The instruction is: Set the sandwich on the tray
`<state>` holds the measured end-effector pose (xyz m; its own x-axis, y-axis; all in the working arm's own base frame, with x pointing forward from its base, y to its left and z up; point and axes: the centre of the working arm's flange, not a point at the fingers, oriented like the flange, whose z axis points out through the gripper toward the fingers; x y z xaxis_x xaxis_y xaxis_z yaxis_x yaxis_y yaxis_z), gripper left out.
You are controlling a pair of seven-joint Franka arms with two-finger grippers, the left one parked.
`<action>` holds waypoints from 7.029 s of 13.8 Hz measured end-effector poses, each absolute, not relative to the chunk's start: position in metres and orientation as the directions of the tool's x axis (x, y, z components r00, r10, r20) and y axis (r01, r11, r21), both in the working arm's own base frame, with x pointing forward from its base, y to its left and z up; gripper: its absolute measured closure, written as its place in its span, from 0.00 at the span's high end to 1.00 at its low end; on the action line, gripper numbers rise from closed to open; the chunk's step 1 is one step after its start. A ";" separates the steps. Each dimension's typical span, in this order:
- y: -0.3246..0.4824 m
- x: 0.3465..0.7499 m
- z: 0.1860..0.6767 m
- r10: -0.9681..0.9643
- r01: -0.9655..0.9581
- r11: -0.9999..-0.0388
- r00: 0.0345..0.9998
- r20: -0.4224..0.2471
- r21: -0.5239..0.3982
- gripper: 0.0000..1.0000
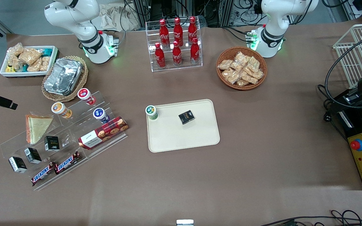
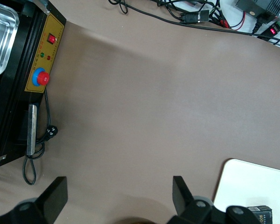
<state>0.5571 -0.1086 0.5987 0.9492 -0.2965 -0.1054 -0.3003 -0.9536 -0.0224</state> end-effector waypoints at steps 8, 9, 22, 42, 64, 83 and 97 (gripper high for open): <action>-0.152 0.552 0.581 -0.376 -0.380 -0.925 0.918 -0.126 -0.011 1.00; -0.167 0.552 0.573 -0.401 -0.404 -0.915 0.908 -0.119 -0.007 1.00; -0.206 0.531 0.446 -0.431 -0.436 -0.900 0.893 -0.129 -0.012 0.99; -0.165 0.523 0.376 -0.372 -0.373 -0.928 0.927 -0.053 -0.019 0.44; 0.203 0.530 0.533 0.477 0.478 -0.878 0.878 0.034 -0.026 0.20; 0.461 0.476 0.304 0.926 0.915 -0.371 0.351 0.141 0.158 0.20; 0.448 0.525 0.240 0.995 0.959 -0.036 0.010 0.095 0.282 0.20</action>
